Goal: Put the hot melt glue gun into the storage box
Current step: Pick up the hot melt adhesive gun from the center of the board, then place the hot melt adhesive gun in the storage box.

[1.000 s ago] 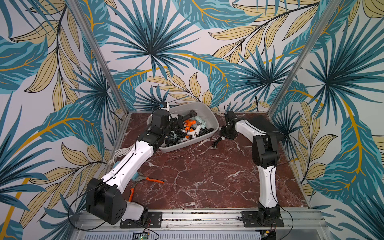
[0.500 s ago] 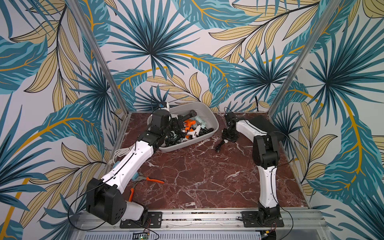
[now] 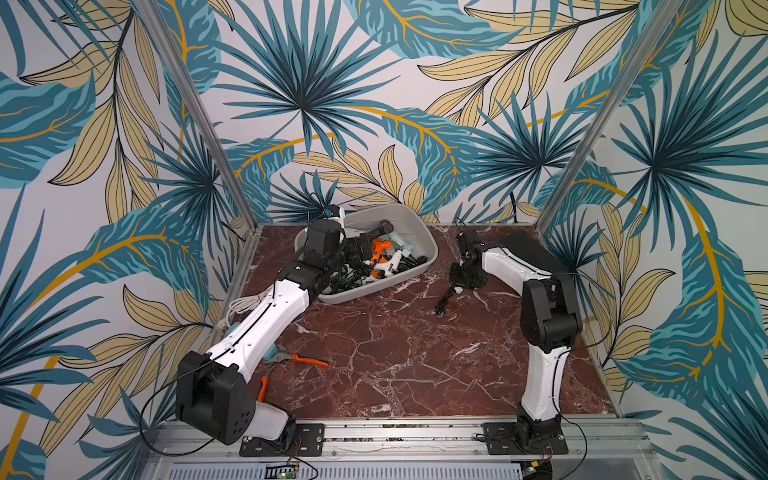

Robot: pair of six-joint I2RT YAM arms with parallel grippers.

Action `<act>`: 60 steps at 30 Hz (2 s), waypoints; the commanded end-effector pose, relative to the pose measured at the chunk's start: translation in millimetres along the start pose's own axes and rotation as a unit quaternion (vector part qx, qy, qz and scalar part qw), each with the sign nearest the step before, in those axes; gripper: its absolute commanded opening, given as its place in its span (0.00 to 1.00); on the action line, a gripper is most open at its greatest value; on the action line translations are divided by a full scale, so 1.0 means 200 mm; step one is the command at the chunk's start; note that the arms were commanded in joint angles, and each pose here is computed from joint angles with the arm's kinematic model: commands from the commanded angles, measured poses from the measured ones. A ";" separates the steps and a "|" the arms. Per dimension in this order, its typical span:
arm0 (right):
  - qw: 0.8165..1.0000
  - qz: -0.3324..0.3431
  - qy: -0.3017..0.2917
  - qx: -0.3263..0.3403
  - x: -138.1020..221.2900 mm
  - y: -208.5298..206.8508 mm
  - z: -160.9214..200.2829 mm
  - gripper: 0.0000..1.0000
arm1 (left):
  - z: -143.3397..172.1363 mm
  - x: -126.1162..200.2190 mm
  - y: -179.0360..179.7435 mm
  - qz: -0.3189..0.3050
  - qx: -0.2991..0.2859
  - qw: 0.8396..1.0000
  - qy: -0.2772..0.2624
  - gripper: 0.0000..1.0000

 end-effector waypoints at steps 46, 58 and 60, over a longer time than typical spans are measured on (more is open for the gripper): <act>0.833 -0.245 -0.349 0.353 1.07 0.91 0.05 0.05 | 0.34 0.01 -0.78 0.310 -0.004 0.915 0.256 0.44; 0.842 -0.237 -0.340 0.345 1.06 0.92 0.04 0.26 | 0.30 0.01 -0.73 0.284 -0.014 0.933 0.219 0.00; 0.846 -0.233 -0.341 0.338 1.07 0.91 0.03 0.51 | 0.26 0.02 -0.72 0.276 -0.026 0.940 0.198 0.00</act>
Point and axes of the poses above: each gripper's point midway between its finger pads, its own x axis back along the fingers, its own y axis along the line the jaws close on, z = x × y, the point moved 1 cm from there along x, back along the fingers, and after that the axes turned 13 degrees about x, right-handed, at the moved point
